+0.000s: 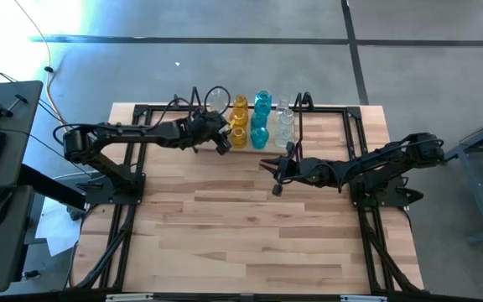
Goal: Sort vases onto shelf
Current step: Adjust the shelf
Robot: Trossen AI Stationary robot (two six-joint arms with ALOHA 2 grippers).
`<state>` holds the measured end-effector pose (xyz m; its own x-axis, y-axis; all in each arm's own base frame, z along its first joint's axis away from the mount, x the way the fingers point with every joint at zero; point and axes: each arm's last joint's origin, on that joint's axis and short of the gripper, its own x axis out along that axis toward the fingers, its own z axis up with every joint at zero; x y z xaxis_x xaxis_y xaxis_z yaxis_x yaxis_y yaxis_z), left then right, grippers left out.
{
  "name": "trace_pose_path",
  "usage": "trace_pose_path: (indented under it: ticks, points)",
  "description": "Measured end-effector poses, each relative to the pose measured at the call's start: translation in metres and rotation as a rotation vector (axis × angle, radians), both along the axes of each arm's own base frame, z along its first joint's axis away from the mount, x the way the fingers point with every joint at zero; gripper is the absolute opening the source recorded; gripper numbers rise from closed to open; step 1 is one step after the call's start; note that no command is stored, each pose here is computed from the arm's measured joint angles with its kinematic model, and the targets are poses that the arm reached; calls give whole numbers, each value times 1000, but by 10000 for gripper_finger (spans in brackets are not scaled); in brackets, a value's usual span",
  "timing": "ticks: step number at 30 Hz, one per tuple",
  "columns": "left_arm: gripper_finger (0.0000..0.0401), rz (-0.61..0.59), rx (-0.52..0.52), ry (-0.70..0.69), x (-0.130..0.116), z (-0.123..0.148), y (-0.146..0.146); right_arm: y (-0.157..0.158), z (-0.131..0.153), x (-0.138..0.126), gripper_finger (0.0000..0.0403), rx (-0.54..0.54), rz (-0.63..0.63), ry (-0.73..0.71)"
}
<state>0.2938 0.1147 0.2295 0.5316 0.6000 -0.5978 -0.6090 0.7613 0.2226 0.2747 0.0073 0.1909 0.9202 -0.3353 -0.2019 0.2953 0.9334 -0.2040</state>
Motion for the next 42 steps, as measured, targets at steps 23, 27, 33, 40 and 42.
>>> trace_pose_path:
  ticks: [23,27,33,40,42]
  points:
    - [202,66,59,92,-4,2,0,0,0,0,41,0,0,0]
    - [202,55,66,82,-3,12,-1,0,0,0,41,0,0,0]
    - [198,-14,110,23,-8,36,-18,0,0,-2,41,-12,5,32]
    - [132,-193,43,-78,-29,41,-48,0,6,-30,41,36,-11,227]
    - [104,-252,27,-121,-36,39,-57,-1,5,-42,37,80,-27,308]
